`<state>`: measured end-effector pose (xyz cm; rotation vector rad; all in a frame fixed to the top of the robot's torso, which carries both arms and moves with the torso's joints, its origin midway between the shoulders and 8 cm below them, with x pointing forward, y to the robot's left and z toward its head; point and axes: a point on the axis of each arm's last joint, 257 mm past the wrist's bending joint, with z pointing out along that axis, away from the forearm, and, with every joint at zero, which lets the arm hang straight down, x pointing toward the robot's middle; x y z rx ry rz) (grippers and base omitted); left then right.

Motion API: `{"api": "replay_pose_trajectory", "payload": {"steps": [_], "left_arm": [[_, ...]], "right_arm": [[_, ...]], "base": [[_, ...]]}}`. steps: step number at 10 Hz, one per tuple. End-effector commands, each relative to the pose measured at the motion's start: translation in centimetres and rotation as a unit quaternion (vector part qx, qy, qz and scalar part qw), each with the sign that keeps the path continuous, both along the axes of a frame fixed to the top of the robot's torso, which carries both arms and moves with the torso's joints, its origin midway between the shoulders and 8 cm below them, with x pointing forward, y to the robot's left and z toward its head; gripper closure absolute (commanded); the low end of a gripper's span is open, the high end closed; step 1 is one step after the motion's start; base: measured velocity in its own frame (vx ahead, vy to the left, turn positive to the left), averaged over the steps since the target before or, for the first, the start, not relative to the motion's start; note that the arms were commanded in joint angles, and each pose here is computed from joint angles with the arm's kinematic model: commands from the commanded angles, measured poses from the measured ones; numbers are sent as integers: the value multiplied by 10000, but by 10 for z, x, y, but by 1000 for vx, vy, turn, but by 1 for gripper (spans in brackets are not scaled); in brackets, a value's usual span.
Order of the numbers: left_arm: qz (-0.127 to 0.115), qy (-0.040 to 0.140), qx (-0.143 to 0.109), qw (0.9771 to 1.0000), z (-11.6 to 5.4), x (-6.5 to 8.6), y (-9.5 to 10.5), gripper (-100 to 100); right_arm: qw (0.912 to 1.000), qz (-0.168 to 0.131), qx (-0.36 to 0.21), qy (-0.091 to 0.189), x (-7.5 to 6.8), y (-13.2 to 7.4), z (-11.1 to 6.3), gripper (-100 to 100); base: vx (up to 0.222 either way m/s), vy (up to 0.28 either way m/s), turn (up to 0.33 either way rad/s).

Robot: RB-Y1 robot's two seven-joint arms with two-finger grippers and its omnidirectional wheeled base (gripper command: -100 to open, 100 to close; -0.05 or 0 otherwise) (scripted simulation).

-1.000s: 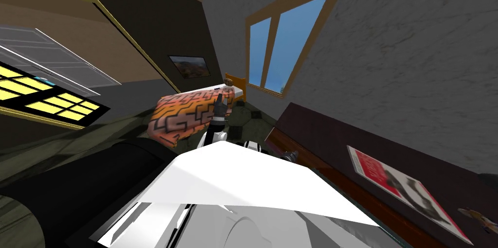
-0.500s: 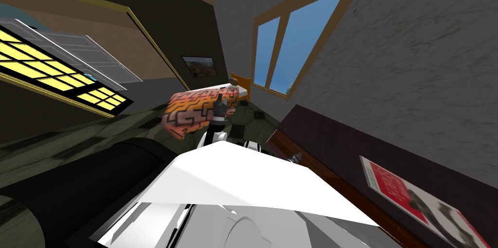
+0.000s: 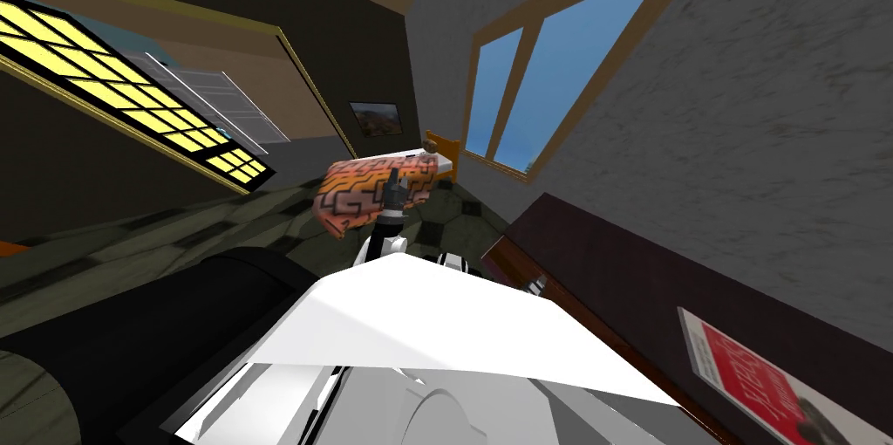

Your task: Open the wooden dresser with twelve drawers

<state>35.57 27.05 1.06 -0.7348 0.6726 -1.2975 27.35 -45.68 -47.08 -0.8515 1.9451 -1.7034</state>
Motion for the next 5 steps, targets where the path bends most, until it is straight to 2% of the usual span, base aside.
{"api": "replay_pose_trajectory", "payload": {"steps": [1, 2, 4, 5], "left_arm": [[0, 0, 0, 10000, 0, 0, 0, 0], [0, 0, 0, 10000, 0, 0, 0, 0], [1, 1, 0, 10000, 0, 0, 0, 0], [1, 1, 0, 10000, 0, 0, 0, 0]], "right_arm": [[9980, 141, -615, 70, -1, -9, 17, -100], [9969, 182, -758, 90, -2, -11, 21, -100], [9975, 158, -679, 80, -1, -9, 18, -100], [9976, 158, -676, 81, -1, -9, 18, 100]], "base": [[-21, -19, 138], [-15, -15, 123], [-3, -4, 12], [0, 0, 0]]}}
